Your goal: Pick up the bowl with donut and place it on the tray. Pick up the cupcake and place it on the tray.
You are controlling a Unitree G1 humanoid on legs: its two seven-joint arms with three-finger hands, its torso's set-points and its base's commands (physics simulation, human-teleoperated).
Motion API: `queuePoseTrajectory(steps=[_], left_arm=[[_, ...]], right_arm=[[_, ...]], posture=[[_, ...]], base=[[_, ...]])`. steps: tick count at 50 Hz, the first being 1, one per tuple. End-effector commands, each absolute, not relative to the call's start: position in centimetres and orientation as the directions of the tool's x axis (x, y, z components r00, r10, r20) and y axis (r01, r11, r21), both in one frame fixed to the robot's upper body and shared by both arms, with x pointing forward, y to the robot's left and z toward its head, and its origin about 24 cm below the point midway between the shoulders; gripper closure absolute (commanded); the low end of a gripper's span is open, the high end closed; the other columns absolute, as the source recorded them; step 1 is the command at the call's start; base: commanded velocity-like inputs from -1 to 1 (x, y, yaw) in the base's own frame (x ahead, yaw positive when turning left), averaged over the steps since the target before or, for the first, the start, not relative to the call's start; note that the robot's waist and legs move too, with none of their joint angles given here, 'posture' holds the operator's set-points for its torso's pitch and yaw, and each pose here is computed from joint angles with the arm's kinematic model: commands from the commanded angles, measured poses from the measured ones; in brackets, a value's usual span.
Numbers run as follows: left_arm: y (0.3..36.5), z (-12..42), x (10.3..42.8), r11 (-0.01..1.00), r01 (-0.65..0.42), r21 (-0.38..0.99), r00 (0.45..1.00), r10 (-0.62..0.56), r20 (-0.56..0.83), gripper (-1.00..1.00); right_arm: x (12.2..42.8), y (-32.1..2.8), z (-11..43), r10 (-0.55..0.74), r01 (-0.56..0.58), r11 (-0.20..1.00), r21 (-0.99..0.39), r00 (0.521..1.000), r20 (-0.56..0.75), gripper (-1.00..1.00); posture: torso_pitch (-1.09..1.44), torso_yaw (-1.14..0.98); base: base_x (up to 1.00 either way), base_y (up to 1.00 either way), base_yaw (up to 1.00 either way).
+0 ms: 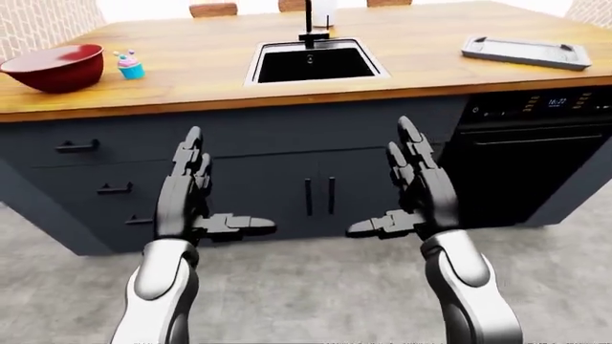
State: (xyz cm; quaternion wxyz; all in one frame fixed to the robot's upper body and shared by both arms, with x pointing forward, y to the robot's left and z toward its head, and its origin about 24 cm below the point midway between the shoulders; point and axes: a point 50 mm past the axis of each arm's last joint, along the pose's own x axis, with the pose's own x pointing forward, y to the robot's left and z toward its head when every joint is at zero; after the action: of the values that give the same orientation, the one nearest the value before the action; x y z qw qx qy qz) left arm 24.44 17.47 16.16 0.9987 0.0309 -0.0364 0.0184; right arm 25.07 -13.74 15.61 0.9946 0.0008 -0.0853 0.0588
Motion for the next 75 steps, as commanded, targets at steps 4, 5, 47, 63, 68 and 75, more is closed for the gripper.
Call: queuePoseTrajectory(steps=[4,5,47,63,68,75], left_arm=[[17.0,17.6,24.1,0.998,-0.02,0.062,0.984,0.008,0.175,-1.0],[17.0,17.5,24.1,0.998,-0.02,0.063,0.985,0.009,0.174,-1.0],[17.0,16.9,24.1,0.998,-0.019,0.064,0.986,0.008,0.168,-1.0],[17.0,16.7,24.0,0.998,-0.021,0.067,0.986,0.01,0.167,-1.0],[17.0,16.8,24.0,0.997,-0.019,0.069,0.986,0.008,0.168,-1.0],[16.9,16.8,24.2,0.997,-0.018,0.071,0.986,0.005,0.168,-1.0]], right_arm=[[24.6,-14.2,17.4,0.095,-0.096,0.995,-0.009,0.958,0.272,-1.0],[24.7,-14.2,17.2,0.091,-0.093,0.996,-0.005,0.959,0.27,-1.0],[24.6,-14.0,16.9,0.102,-0.107,0.994,0.003,0.956,0.275,-1.0],[24.5,-13.8,16.5,0.121,-0.131,0.991,0.018,0.955,0.271,-1.0],[24.5,-13.8,16.6,0.119,-0.129,0.991,0.018,0.953,0.279,-1.0],[24.5,-13.7,16.8,0.124,-0.136,0.991,0.02,0.949,0.289,-1.0]], posture=[[0.0,0.0],[0.0,0.0],[0.0,0.0],[0.0,0.0],[0.0,0.0],[0.0,0.0]], base=[[0.0,0.51,0.0],[0.0,0.52,0.0],[0.0,0.62,0.0],[0.0,0.8,0.0],[0.01,0.28,0.0],[0.0,0.0,0.67]])
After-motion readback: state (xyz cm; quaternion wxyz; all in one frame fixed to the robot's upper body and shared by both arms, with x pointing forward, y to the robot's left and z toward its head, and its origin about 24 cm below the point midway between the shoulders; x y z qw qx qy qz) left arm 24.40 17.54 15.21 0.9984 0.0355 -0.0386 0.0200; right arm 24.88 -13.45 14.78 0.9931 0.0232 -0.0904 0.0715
